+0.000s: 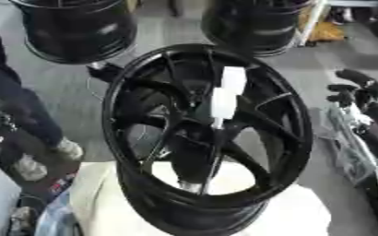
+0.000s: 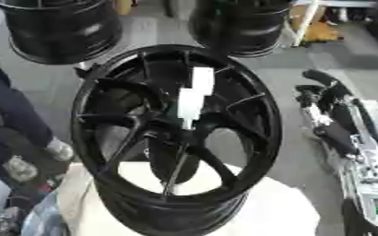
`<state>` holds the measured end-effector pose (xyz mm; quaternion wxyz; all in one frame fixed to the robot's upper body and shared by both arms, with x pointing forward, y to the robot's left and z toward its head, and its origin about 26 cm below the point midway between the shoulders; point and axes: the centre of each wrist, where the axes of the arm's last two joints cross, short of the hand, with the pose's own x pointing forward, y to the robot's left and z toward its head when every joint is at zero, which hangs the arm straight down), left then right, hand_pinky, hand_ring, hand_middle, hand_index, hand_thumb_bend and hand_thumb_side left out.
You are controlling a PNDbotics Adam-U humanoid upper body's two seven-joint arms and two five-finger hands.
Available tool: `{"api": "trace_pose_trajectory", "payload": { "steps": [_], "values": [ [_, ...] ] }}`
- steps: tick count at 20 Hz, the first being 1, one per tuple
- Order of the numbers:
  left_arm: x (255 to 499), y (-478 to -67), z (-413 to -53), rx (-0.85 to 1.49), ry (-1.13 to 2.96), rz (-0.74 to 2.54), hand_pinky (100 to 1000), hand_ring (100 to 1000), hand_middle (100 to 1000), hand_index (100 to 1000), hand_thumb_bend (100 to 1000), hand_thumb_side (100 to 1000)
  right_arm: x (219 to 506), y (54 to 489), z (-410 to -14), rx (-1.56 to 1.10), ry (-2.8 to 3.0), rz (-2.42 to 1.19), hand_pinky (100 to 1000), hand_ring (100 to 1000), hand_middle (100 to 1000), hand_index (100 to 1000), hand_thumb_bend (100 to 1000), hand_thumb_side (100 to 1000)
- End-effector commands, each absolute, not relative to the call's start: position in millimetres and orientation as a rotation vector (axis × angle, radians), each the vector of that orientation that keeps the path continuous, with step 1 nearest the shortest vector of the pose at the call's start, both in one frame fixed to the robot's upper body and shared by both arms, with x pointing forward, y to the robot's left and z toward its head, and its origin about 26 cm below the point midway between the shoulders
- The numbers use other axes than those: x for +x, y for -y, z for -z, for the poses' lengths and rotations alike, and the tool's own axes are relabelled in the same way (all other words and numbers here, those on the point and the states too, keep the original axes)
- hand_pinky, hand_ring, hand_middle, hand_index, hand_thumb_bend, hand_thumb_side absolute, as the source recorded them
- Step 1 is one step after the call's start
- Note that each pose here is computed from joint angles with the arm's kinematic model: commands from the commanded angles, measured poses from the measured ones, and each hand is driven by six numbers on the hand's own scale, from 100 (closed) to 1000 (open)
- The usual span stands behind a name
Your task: Pull the pin out of the wheel hub.
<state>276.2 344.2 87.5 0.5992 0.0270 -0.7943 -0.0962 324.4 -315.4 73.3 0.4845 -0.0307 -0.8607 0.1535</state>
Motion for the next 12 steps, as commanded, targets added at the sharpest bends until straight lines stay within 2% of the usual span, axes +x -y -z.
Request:
{"api": "trace_pose_trajectory", "payload": {
  "steps": [1, 5, 12],
  "values": [
    [276, -345, -97, 0.071, 1.871, 0.233, 724, 567, 573, 662, 100, 822, 327, 320, -89, -0.103, 2.132, -0.407, 728, 778, 842, 870, 186, 451],
    [275, -345, -96, 0.071, 1.864, 0.233, 724, 567, 573, 662, 100, 822, 333, 324, -102, -0.121, 2.151, -0.469, 730, 780, 842, 872, 188, 452],
    [274, -345, -94, 0.068, 1.849, 0.242, 724, 569, 574, 663, 100, 823, 363, 334, -181, -0.212, 2.273, -0.789, 754, 794, 847, 890, 221, 445]
  ]
}}
